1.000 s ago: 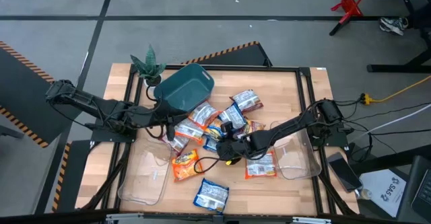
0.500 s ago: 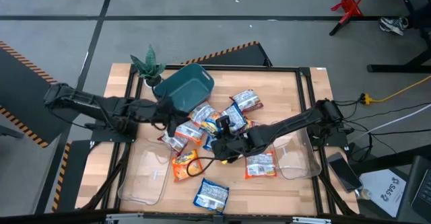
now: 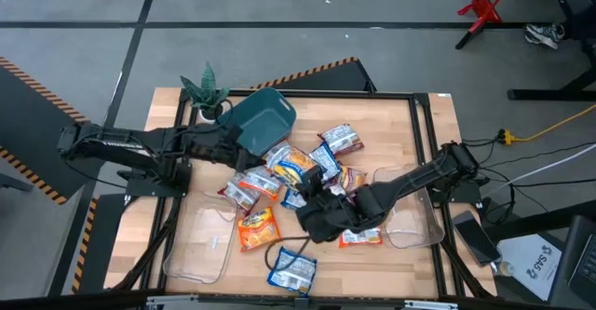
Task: Sort Maruchan noodles
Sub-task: Put the blue noodle into the blue bin
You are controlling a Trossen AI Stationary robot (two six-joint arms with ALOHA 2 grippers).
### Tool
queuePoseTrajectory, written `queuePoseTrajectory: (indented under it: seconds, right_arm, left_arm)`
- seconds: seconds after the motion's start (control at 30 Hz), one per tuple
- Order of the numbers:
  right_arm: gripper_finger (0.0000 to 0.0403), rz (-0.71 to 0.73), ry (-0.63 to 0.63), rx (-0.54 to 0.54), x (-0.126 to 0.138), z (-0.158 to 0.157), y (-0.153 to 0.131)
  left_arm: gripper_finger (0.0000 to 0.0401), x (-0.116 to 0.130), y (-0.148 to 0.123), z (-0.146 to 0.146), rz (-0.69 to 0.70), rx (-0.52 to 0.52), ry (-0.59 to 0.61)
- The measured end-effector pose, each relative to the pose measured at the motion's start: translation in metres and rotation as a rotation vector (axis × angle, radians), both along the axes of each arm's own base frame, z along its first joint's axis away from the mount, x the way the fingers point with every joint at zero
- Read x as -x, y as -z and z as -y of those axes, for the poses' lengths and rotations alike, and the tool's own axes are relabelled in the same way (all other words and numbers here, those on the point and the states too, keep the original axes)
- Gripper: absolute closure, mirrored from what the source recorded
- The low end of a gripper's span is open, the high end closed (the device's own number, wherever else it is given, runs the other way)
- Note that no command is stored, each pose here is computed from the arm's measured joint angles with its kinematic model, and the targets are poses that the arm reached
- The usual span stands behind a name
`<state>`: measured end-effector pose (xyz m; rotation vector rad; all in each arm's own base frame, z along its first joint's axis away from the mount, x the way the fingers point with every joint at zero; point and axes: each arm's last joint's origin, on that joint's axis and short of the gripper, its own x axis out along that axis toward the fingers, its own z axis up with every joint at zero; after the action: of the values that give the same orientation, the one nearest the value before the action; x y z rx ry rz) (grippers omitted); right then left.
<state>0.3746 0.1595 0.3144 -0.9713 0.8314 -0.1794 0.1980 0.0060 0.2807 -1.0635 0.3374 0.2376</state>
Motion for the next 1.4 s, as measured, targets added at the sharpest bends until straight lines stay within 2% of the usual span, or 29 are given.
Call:
queuePoseTrajectory:
  seconds: [0.13,0.27,0.37,0.53,0.77,0.93,1.07,1.4]
  right_arm:
    - [0.0403,0.010,-0.016,0.059,0.004,-0.009,-0.003]
    - [0.0403,0.017,-0.023,0.061,0.006,-0.014,-0.003]
    - [0.0403,0.037,0.007,0.105,0.007,-0.014,-0.004]
    - [0.0403,0.055,0.033,0.188,0.008,-0.015,-0.007]
    - [0.0403,0.095,-0.018,0.207,0.003,-0.022,-0.013]
    - [0.0402,0.111,-0.024,0.208,0.001,-0.022,-0.015]
    - [0.0402,0.108,-0.028,0.214,0.003,-0.024,-0.015]
    - [0.0402,0.113,-0.018,0.279,0.004,-0.028,-0.018]
  left_arm:
    - [0.0210,-0.001,-0.003,-0.001,0.035,0.095,-0.059]
    - [0.0211,-0.006,-0.020,-0.003,0.227,0.133,-0.061]
    - [0.0212,-0.007,-0.028,-0.002,0.301,0.145,-0.024]
    - [0.0210,-0.009,-0.023,0.004,0.262,0.176,0.004]
    - [0.0209,-0.029,-0.013,0.008,0.243,0.213,0.097]
    - [0.0208,-0.040,-0.008,0.008,0.262,0.198,0.095]
    - [0.0208,-0.039,-0.011,0.004,0.295,0.171,0.087]
    - [0.0208,-0.037,-0.014,0.003,0.302,0.218,0.086]
